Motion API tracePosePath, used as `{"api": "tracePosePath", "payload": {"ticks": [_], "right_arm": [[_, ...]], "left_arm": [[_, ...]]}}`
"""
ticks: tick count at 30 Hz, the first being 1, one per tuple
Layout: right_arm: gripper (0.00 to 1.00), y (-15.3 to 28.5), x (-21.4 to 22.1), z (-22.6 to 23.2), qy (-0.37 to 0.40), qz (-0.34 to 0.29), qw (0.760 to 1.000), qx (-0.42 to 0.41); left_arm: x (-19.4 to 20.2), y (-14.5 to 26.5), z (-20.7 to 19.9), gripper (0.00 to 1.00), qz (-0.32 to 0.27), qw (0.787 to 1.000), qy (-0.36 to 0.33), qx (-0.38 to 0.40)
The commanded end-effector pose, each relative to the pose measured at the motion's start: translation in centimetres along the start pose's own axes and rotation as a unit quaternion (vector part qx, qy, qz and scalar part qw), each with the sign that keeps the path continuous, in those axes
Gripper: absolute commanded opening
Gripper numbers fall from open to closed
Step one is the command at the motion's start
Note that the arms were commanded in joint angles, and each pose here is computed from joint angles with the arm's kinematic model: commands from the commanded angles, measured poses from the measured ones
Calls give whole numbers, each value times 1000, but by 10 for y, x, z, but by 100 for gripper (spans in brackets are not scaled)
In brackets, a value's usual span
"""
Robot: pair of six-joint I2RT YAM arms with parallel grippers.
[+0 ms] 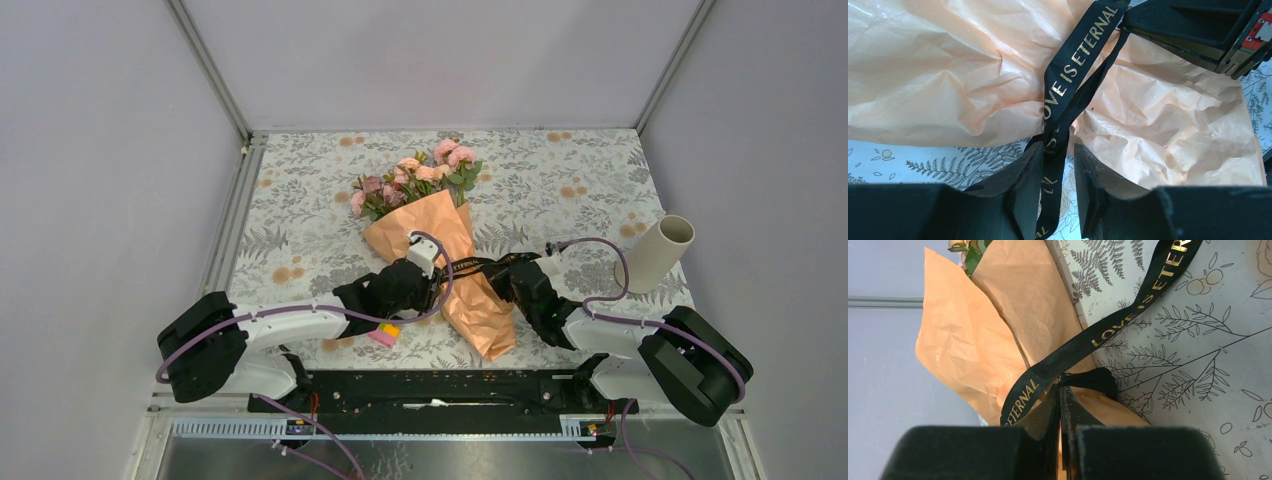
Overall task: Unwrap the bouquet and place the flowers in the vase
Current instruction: Untie the ribbon from the wrapping paper.
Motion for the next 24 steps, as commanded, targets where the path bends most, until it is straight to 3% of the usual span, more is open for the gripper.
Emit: {"api": "tracePosePath", "payload": {"ticks": [1, 4, 10, 24], "right_arm": [[0, -3, -4, 7, -13, -16, 1000, -14], [0, -3, -4, 7, -13, -16, 1000, -14], [0, -3, -6, 5, -13, -24, 1000, -11], [0, -1, -12, 1, -9, -48, 999, -4]], "left_arm": [[-8, -1, -4, 30, -25, 1000, -1, 5], [-9, 1, -3, 17, -28, 1000, 0, 0], [-6, 8, 1, 2, -27, 1000, 7, -15], [25, 36, 18, 0, -21, 997, 48, -60]]}}
Point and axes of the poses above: each gripper's point midway between its finger pads, its own y axis back along the fingers, its own z axis along the line the jaws close on, x = y × z, the point moved 8 cm from there along y, back along the fingers, and after that the axes turned 13 degrees about -y, right-handed, at the moved point
